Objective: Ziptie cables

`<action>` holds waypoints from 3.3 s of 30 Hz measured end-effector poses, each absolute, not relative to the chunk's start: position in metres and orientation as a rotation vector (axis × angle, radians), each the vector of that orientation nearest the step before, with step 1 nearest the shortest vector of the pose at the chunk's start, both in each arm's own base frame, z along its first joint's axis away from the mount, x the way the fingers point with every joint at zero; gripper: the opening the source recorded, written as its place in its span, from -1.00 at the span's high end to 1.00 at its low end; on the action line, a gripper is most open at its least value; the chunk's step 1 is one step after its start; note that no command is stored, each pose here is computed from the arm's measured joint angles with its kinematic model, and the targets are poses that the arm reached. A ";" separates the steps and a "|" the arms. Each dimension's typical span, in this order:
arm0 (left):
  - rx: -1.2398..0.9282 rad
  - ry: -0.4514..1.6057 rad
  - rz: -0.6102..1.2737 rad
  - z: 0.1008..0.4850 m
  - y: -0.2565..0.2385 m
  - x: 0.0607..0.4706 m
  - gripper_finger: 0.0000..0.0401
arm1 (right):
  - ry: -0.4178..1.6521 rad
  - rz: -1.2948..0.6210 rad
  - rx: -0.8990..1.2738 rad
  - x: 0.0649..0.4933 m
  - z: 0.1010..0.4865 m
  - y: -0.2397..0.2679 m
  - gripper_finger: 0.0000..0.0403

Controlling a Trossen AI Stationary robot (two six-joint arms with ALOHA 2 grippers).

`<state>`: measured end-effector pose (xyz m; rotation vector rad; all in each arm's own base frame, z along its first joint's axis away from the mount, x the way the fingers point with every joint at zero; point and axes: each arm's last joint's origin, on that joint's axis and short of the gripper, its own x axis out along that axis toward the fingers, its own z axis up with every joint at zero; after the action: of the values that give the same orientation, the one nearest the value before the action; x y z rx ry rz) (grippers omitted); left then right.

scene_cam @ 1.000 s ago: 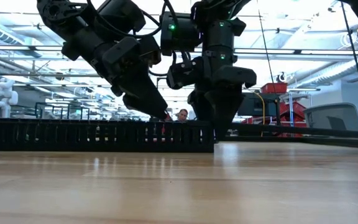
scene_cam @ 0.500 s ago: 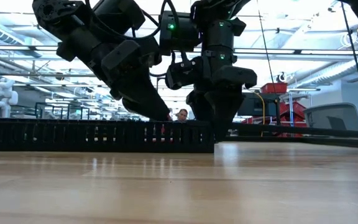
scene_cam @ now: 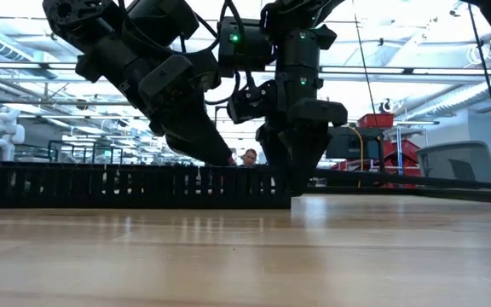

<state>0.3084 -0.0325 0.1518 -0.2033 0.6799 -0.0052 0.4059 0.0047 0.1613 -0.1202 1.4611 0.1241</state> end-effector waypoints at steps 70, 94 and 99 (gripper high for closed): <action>-0.148 1.256 0.430 0.190 -0.068 0.222 -0.28 | 1.500 0.061 -0.118 0.403 0.160 -0.001 -0.46; -0.279 1.121 0.301 0.209 -0.062 0.180 -0.28 | 1.495 0.063 -0.116 0.403 0.161 -0.001 -0.46; -0.319 1.057 0.276 0.216 -0.057 0.166 -0.28 | 1.492 0.063 -0.116 0.403 0.161 -0.001 -0.46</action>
<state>0.1656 -0.0565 0.2158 -0.3186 1.0567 0.2763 0.4032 -0.0009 0.1613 -0.1157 1.4924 0.0627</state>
